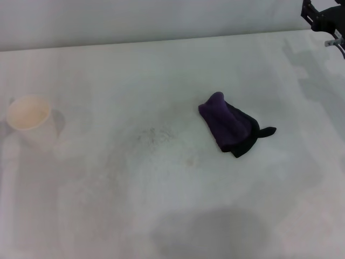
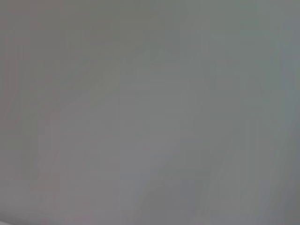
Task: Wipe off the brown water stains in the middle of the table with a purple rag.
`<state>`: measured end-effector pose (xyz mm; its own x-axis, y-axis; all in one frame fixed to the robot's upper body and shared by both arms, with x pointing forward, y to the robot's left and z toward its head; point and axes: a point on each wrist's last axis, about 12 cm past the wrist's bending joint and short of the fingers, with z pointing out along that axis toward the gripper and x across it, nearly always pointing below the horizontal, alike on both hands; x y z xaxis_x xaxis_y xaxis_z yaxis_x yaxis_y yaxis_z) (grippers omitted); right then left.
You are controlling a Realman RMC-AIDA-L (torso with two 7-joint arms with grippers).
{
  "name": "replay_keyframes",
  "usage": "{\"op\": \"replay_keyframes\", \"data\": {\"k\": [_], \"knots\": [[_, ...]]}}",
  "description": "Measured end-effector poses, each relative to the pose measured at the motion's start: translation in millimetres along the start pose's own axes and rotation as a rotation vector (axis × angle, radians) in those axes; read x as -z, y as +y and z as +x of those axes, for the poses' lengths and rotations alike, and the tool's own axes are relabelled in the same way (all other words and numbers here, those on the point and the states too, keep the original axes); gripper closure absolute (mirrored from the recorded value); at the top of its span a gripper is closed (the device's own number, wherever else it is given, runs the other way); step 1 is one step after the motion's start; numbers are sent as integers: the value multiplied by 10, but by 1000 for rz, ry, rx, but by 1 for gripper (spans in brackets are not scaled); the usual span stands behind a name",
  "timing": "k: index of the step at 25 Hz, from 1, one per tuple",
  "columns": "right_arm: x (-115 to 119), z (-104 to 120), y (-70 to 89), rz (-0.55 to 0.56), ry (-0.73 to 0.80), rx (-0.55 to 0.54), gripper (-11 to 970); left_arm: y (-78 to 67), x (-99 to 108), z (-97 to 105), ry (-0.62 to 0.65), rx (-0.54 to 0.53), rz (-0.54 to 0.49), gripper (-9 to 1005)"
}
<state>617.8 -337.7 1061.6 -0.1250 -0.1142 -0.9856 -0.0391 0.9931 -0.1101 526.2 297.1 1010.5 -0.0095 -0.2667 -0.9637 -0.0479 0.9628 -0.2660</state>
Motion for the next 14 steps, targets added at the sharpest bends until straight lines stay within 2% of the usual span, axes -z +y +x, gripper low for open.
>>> {"op": "replay_keyframes", "data": {"k": [9, 14], "knots": [[-122, -25, 47, 11, 72, -4, 169, 18, -194, -50, 27, 13, -55, 106], [-133, -35, 55, 11, 72, -12, 168, 47, -263, -117, 11, -23, -48, 106]]}}
